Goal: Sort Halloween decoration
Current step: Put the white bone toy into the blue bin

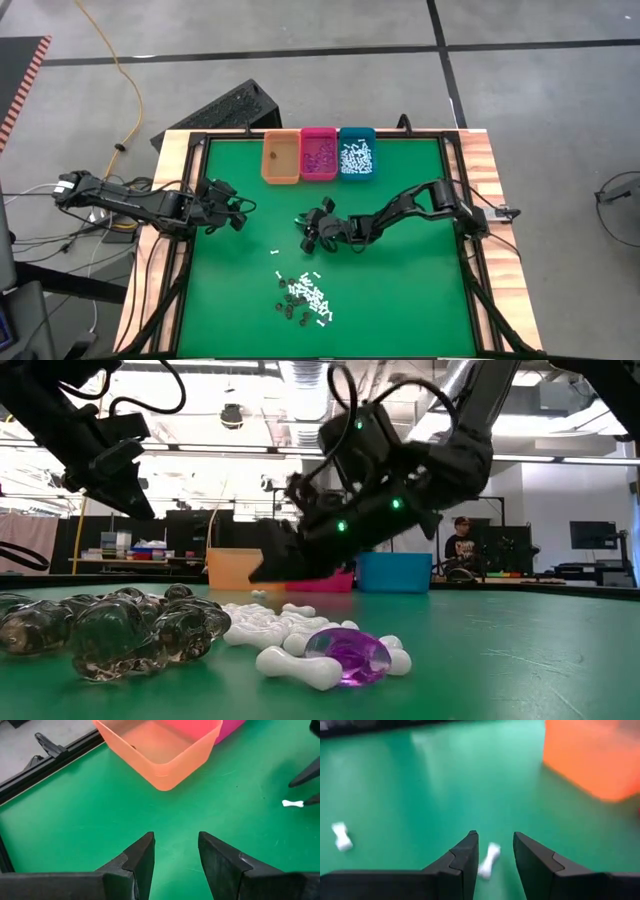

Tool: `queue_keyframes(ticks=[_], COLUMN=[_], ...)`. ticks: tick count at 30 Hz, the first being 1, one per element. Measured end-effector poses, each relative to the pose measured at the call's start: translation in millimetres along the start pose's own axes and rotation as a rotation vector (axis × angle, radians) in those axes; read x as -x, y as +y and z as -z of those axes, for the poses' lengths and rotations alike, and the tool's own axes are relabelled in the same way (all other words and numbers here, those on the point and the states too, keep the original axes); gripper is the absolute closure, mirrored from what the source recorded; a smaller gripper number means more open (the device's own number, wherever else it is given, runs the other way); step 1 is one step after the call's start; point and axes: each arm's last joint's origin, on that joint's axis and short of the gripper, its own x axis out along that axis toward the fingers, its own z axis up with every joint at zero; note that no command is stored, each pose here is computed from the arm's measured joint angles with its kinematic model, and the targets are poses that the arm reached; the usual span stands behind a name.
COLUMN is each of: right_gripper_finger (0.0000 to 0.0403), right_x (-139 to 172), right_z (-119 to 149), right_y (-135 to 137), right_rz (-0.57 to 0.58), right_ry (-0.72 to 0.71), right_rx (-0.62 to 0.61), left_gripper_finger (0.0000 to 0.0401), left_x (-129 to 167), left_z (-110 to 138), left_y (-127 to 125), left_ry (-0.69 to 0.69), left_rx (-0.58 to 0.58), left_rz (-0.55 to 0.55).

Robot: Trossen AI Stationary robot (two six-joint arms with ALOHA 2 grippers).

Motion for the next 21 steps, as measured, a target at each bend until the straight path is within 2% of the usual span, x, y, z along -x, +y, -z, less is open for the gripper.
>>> queue_keyframes(ticks=[3, 16, 21], right_gripper_finger=[0.0250, 0.0252, 0.0268], right_x=[-2, -4, -7], right_z=[8, 11, 11], right_y=[-1, -6, -12], right_rz=[0.006, 0.026, -0.014], right_ry=[0.026, 0.079, 0.116], right_rx=[0.005, 0.017, 0.017], left_gripper_finger=[0.0257, 0.0257, 0.0257], left_x=[0, 0, 0], left_z=[0, 0, 0], left_y=[0, 1, 1], left_ry=[0.000, -0.017, -0.016], left_rx=[0.000, 0.007, 0.006], left_rz=[0.000, -0.020, -0.021])
